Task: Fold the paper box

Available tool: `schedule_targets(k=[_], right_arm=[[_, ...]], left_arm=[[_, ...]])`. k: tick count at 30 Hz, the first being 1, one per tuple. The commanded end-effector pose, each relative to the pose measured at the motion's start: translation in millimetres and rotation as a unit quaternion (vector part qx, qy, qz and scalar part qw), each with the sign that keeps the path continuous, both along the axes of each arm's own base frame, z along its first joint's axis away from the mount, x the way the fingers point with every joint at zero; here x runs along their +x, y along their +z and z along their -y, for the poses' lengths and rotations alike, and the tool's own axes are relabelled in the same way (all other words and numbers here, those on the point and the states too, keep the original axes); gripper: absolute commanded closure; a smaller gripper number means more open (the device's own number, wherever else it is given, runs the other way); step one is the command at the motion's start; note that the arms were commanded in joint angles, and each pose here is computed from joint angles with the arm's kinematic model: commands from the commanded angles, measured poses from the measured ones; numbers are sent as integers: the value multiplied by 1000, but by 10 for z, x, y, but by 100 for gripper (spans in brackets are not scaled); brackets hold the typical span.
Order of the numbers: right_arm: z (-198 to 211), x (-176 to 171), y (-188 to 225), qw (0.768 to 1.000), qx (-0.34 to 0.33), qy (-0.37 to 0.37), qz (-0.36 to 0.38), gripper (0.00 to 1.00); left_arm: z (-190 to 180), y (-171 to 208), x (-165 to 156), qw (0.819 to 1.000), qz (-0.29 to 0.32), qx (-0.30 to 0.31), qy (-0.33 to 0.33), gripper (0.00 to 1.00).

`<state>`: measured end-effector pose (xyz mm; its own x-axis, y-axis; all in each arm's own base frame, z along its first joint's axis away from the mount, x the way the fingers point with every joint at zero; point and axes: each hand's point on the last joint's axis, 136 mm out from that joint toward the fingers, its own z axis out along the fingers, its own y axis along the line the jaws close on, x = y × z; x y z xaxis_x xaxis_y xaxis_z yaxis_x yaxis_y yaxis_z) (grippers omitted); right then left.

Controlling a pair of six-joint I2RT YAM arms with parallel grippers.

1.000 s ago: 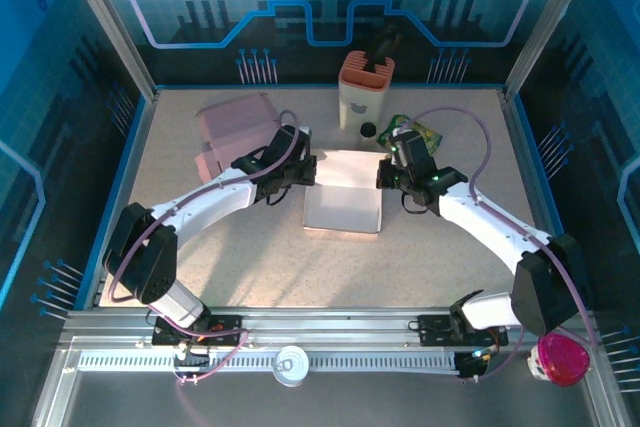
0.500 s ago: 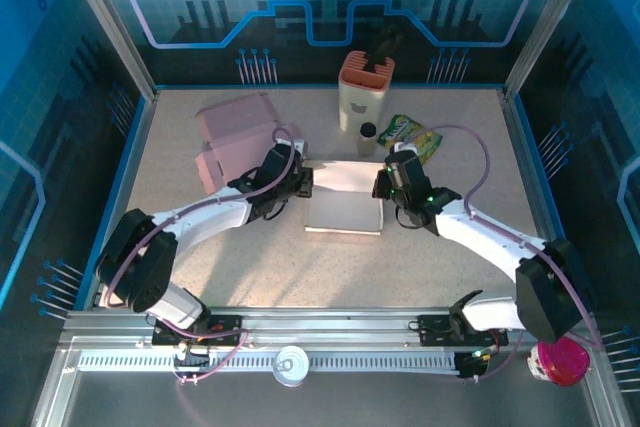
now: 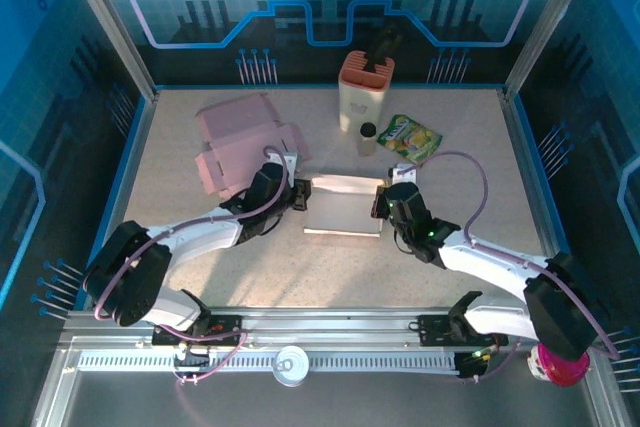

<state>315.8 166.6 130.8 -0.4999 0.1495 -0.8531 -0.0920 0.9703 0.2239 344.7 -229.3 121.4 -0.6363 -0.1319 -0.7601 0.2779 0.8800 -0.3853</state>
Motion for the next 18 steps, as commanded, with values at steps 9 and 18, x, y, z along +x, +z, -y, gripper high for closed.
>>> schedule_targets(k=[9,18], right_arm=[[-278,-236,-19,996,-4,73,44,100],[-177,-431,-175,998,-8,46,-42,71]], left_arm=[[361,-244,-468,996,-26,-35,-72,100],[209,-377,-516,999,-18,17,-35,100]])
